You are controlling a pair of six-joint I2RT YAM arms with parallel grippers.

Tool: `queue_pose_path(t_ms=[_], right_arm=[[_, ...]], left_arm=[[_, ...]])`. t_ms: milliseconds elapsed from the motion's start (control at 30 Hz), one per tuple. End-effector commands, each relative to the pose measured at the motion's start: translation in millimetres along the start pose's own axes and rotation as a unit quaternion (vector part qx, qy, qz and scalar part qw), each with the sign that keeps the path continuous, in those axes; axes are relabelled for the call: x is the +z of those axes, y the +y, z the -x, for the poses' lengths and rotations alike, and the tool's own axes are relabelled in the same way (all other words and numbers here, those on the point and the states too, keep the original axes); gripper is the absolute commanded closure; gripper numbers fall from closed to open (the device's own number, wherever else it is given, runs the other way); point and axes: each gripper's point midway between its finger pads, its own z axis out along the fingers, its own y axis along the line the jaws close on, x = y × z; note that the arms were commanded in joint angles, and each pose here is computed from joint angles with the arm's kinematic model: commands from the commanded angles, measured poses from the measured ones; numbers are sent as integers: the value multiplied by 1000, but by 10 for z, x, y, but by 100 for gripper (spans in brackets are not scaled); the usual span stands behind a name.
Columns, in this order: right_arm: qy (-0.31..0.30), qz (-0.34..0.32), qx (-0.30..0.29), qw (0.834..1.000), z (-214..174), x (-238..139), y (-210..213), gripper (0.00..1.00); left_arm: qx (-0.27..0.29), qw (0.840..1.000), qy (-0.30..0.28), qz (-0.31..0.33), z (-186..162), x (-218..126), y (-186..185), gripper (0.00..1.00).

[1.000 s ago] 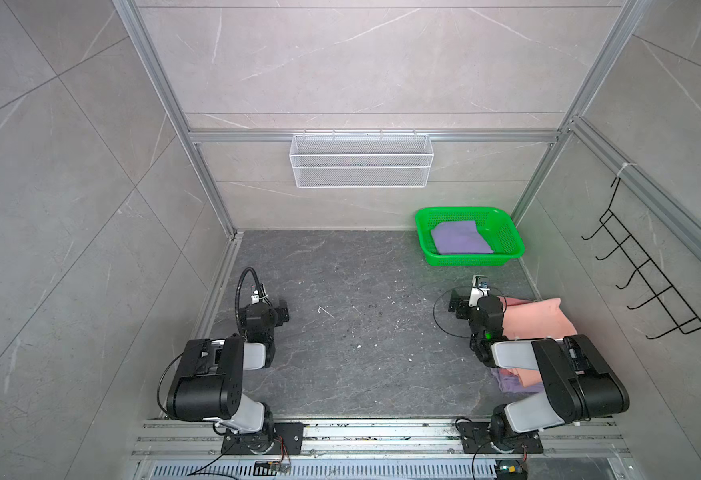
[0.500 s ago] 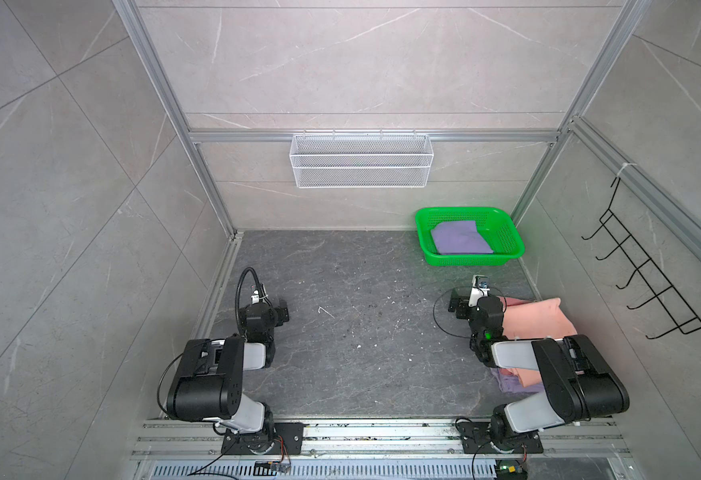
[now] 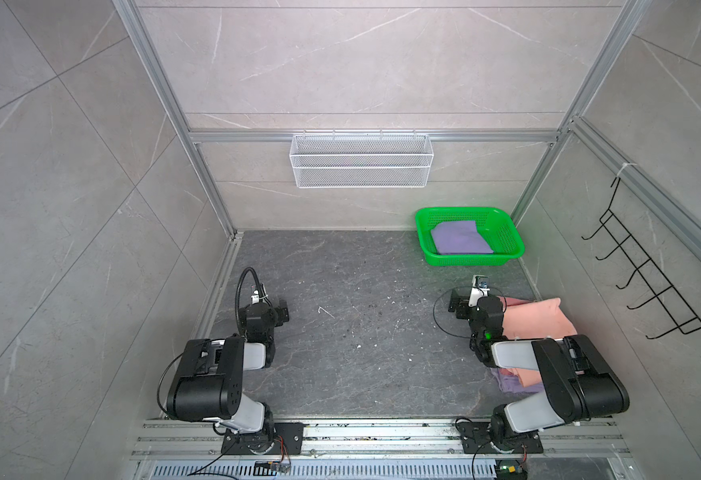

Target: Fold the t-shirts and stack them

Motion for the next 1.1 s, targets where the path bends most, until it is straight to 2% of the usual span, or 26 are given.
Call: queue_pose_path(t_ms=[0, 500, 567, 700, 733, 800, 867, 967, 1067], right_arm=[[10, 4, -5, 1000, -58, -1, 14, 0], [7, 4, -5, 1000, -48, -10, 13, 0], [1, 17, -11, 1000, 48, -31, 65, 0], [16, 34, -28, 999, 352, -186, 143, 0], [14, 44, -22, 999, 451, -243, 181, 0], [21, 84, 1, 996, 627, -393, 331, 1], [40, 121, 26, 991, 781, -583, 509, 0], [77, 180, 71, 978, 901, -905, 789, 0], [111, 240, 117, 957, 914, -1252, 1051, 0]], left_arm=[[-15, 999, -29, 9, 189, 1, 34, 0], [-15, 999, -30, 9, 196, 3, 35, 0], [-15, 999, -32, 9, 197, -5, 35, 0], [-5, 999, -32, 1, 441, -152, -3, 0], [-12, 1000, -24, -4, 539, -236, -17, 0], [-63, 998, 6, -16, 659, -428, -30, 0], [-121, 991, 10, -56, 839, -657, -146, 0], [-194, 970, 11, -144, 1049, -1034, -460, 0], [-242, 941, 37, -233, 1117, -1376, -845, 0]])
